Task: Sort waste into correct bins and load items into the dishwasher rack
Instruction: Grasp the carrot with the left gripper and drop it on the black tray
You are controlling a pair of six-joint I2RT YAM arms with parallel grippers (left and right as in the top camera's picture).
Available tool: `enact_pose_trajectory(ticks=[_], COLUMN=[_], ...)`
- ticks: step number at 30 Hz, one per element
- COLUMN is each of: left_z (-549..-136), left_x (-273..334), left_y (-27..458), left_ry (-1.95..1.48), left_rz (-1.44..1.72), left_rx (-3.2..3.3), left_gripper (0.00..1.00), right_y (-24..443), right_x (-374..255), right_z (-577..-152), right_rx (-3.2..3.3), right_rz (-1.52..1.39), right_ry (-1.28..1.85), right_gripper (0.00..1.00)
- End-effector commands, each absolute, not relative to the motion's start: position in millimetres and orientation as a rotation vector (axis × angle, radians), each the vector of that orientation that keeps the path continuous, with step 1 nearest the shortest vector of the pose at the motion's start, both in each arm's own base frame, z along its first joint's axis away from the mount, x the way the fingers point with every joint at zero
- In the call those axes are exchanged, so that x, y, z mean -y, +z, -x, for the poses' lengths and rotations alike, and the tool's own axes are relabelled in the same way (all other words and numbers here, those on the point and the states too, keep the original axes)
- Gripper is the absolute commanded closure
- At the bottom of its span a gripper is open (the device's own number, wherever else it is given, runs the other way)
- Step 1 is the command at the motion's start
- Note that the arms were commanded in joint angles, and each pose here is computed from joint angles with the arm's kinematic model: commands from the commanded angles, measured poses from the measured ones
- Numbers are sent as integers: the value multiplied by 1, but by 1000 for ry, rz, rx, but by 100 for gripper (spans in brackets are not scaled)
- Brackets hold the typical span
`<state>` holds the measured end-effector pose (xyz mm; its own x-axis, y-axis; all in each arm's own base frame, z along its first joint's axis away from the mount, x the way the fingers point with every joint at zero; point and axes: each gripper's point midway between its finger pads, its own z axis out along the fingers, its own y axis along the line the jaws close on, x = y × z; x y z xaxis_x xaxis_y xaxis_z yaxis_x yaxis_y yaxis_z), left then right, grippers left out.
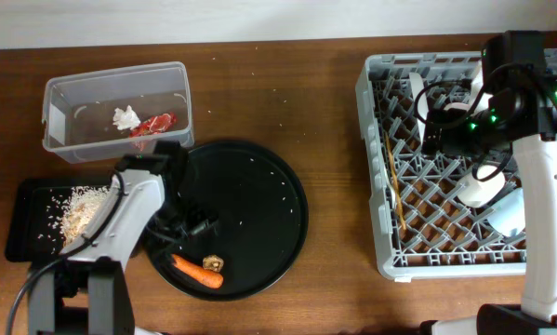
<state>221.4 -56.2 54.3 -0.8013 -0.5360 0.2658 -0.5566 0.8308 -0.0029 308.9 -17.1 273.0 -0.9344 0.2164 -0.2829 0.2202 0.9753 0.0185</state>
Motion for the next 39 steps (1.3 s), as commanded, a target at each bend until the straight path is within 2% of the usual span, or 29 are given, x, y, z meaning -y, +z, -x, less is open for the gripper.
enact_pose_trajectory(ticks=[1, 6, 7, 8, 10, 15, 19, 20, 23, 25, 26, 28, 30, 34, 35, 36, 37, 38, 39], left_z=[-212, -195, -194, -196, -202, -220, -248, -262, -302, -319, -317, -308, -283, -269, -266, -265, -265, -265, -266], left_x=[57, 55, 54, 54, 55, 57, 60, 59, 25, -26, -64, -112, -166, -179, -179, -177, -177, -177, -176], left_y=[23, -12, -15, -15, -16, -18, -3, 12, 64, 101, 105, 103, 93, 43, 36, 29, 29, 29, 31], left_ry=[109, 105, 105, 112, 129, 189, 260, 289, 277, 244, 158, 29, -309, -307, -300, -297, -297, -296, -280], left_rz=[-1011, -1129, -1129, -1131, -1135, -1140, -876, -831, -897, -1142, -1324, -1547, -1717, -1725, -1717, -1702, -1700, -1700, -1700], left_rx=[2710, 2675, 2680, 2689, 2710, 2777, 2952, 3007, 3183, 3259, 3233, 3164, 3031, 2838, 2815, 2799, 2798, 2798, 2801], left_gripper=[1, 1, 5, 11, 39, 79, 87, 93, 94, 94, 94, 92, 92, 92, 89, 84, 51, 35, 27], right_y=[270, 270, 270, 270, 270, 270, 270, 270, 270, 270, 270, 270, 270, 270, 270, 270, 270, 270, 270], right_x=[18, 18, 18, 18, 18, 18, 18, 18, 18, 18, 18, 18, 18, 18, 18, 18, 18, 18, 18], right_z=[-310, -310, -310, -310, -310, -310, -309, -309, -309, -309, -309, -309, -309, -309, -309, -309, -309, -309, -309], right_rx=[-2847, -2848, -2848, -2848, -2848, -2848, -2847, -2848, -2848, -2848, -2848, -2848, -2848, -2851, -2850, -2851, -2851, -2851, -2851], right_rz=[-322, -322, -322, -322, -322, -322, -322, -322, -321, -322, -321, -322, -322, -322, -322, -322, -322, -322, -322], right_ry=[-14, -14, -14, -14, -15, -14, -15, -15, -15, -15, -15, -15, -15, -14, -14, -15, -15, -15, -15], right_gripper=[2, 1, 1, 1, 1, 1, 1, 1, 1, 1, 1, 1, 1, 1, 1, 1, 1, 1, 1])
